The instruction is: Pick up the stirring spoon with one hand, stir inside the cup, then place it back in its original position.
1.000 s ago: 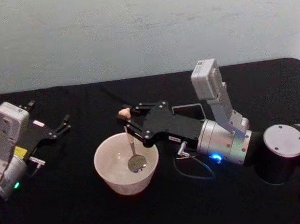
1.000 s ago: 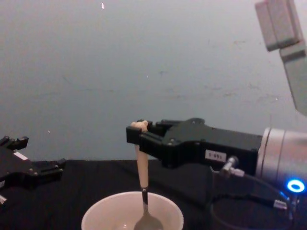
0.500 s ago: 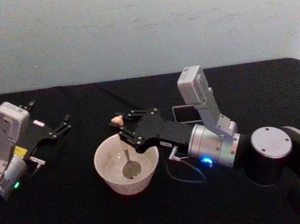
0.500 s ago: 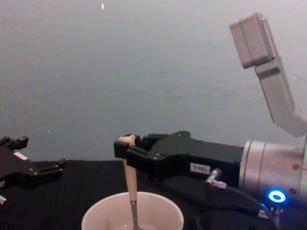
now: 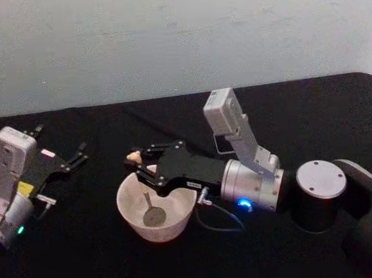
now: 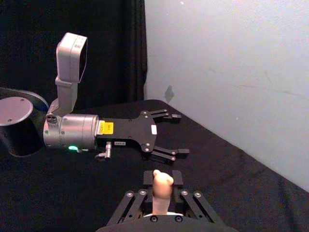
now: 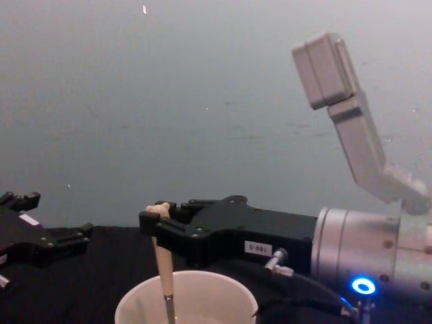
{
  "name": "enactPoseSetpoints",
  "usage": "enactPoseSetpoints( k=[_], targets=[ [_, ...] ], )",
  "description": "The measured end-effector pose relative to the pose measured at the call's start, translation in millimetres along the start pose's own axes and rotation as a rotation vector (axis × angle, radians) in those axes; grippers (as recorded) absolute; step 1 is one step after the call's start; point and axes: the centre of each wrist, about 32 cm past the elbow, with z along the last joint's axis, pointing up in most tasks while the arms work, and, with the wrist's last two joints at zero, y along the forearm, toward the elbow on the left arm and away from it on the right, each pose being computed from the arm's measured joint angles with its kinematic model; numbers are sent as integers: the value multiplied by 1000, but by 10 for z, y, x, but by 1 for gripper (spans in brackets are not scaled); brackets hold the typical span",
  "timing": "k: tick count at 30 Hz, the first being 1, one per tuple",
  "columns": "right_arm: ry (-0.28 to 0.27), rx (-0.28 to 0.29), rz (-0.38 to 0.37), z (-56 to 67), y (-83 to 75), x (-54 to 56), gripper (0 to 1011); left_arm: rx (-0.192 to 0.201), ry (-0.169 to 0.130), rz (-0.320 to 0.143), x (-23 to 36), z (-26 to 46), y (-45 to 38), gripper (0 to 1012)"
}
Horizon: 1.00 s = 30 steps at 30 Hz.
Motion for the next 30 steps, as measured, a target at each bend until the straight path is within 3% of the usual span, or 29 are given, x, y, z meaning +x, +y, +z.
enactPoseSetpoints(
  k=[15, 30],
  targets=[
    [-9, -15, -34, -31, 159, 86, 216, 0, 0, 0, 0, 0, 0, 1002],
    [-16, -26, -105, -43, 20, 242, 216, 0, 0, 0, 0, 0, 0, 1001]
  ],
)
